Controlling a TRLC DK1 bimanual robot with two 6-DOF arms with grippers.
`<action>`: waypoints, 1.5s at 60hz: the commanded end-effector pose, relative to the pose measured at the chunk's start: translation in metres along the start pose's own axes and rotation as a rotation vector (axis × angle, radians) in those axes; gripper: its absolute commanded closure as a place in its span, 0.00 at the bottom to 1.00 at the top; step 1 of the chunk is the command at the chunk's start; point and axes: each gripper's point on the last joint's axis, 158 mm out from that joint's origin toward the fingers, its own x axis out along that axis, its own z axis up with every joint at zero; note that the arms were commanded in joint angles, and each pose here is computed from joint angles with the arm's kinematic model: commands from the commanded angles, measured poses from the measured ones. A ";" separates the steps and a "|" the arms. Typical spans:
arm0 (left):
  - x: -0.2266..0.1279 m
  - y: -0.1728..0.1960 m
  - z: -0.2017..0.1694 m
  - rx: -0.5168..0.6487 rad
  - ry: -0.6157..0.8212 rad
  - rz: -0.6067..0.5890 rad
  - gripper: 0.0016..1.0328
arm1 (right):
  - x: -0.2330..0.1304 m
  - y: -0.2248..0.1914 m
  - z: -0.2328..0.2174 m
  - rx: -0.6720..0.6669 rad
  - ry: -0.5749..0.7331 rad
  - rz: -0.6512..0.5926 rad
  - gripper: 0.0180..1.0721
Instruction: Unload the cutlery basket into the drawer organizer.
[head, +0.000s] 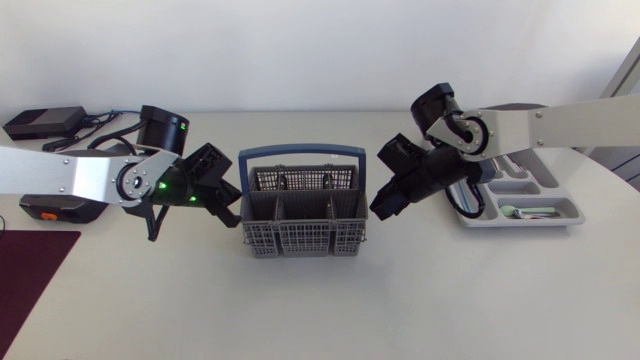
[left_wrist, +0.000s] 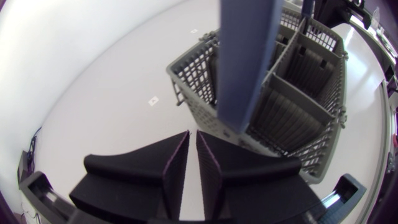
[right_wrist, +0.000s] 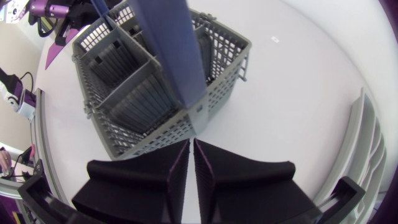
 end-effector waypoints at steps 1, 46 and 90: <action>0.000 0.008 -0.020 -0.005 0.026 0.004 0.86 | 0.001 -0.016 -0.016 0.051 0.025 -0.044 0.87; -0.084 0.013 -0.018 -0.075 -0.053 0.086 0.04 | -0.078 -0.054 -0.027 0.080 -0.108 -0.301 0.04; -0.154 0.028 -0.024 -0.211 -0.130 0.340 0.04 | -0.158 -0.068 -0.068 0.139 -0.232 -0.490 0.04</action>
